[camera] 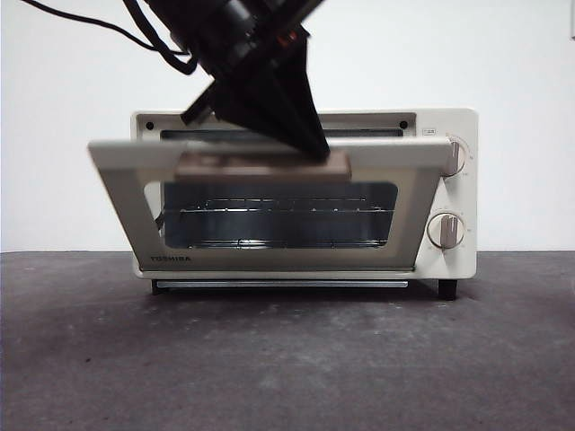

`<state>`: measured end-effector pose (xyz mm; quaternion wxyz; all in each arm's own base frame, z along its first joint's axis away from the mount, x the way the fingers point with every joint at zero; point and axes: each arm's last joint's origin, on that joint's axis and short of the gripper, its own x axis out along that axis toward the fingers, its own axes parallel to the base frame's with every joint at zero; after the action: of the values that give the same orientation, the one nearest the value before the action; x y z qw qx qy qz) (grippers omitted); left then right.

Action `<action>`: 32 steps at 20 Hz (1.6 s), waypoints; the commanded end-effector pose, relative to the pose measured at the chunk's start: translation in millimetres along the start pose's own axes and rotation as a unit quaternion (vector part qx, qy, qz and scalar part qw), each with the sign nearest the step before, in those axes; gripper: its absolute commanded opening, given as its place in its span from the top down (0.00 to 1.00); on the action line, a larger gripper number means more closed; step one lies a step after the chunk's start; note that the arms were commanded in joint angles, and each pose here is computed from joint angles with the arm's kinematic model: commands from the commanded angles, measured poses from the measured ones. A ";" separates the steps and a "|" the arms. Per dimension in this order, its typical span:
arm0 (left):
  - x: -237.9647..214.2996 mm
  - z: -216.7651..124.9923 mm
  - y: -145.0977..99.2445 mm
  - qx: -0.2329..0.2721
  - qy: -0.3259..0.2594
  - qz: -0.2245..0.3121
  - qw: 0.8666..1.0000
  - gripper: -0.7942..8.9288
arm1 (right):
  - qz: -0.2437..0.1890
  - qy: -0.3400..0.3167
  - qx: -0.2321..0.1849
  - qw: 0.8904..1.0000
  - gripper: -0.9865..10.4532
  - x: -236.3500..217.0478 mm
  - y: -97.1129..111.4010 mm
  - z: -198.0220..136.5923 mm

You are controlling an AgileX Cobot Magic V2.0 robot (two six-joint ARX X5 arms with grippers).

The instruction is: Eggoven

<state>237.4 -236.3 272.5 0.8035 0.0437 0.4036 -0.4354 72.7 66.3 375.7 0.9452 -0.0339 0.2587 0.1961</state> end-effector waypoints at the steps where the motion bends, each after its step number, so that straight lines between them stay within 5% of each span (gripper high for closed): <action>1: 8.2 -2.1 -12.8 0.006 0.016 -0.010 1.000 0.91 | 0.006 -0.013 0.004 1.000 0.91 -0.4 2.4 5.8; 8: -2.2 -2.3 -28.2 0.003 0.004 0.006 1.000 0.91 | 0.019 0.021 -0.007 1.000 0.91 37.1 21.6 15.8; 15: -82.2 4.0 -12.0 -0.015 -0.083 0.044 0.995 0.91 | 0.073 0.040 0.015 0.996 0.91 106.5 35.7 -5.6; 24: -177.1 -73.9 -2.7 -0.049 -0.164 0.104 0.980 0.91 | 0.132 -0.008 0.070 0.989 0.91 201.8 23.1 -26.4; 32: -208.0 -111.2 -15.2 -0.058 -0.178 0.115 0.976 0.91 | 0.125 -0.009 0.096 0.987 0.91 257.5 16.8 -39.8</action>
<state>97.6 -60.4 342.6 0.9071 -0.0383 0.2782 -0.3135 247.3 163.0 213.1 0.9142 0.0817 0.2754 0.2858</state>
